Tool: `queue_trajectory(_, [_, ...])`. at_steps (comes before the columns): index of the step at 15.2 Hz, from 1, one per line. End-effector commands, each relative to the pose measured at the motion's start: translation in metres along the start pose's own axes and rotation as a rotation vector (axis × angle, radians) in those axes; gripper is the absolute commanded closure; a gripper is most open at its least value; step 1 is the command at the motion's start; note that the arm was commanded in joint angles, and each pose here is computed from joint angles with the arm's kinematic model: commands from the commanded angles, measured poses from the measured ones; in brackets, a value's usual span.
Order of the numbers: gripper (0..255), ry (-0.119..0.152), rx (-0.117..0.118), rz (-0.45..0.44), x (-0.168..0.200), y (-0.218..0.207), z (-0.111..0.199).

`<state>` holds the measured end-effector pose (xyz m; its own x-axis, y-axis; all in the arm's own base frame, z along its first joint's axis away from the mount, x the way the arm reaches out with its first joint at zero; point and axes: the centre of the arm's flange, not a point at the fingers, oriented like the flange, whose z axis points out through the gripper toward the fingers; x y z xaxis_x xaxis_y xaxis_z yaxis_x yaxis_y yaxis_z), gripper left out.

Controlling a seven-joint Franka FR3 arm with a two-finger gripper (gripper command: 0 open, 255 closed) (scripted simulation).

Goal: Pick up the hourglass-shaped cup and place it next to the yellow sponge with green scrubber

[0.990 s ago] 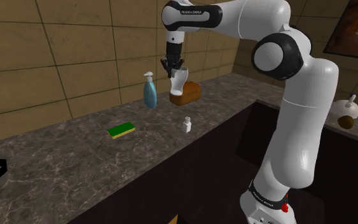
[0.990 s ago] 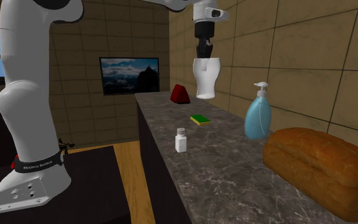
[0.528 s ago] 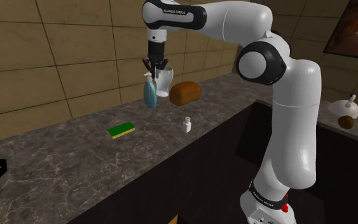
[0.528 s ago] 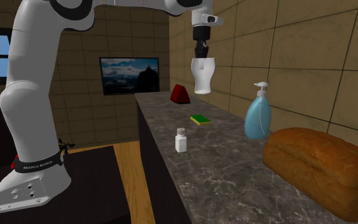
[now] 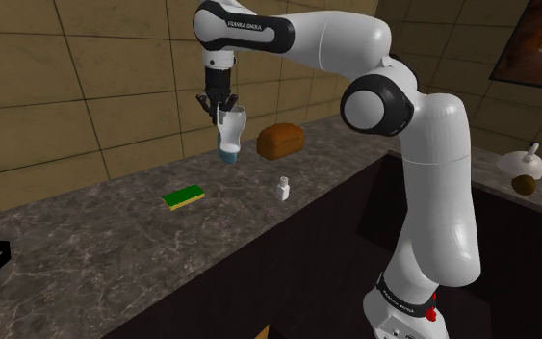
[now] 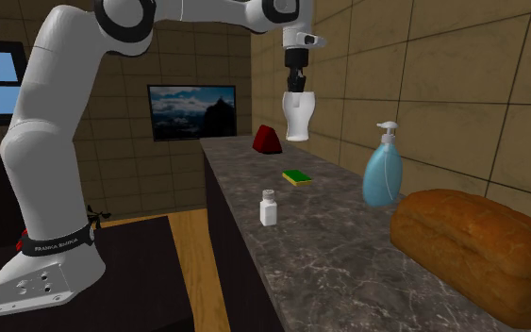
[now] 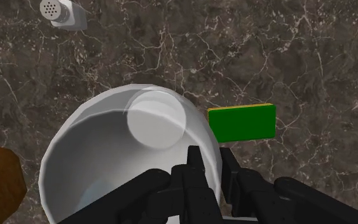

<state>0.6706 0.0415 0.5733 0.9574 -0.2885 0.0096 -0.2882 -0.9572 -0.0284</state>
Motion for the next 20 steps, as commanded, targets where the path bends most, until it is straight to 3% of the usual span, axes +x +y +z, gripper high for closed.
queue_trajectory(1, [255, 0.001, 0.0, 0.0, 0.0, -0.001, 0.01])
queue_trajectory(20, [255, 0.001, 0.0, 0.0, -0.001, 0.002, 0.111])
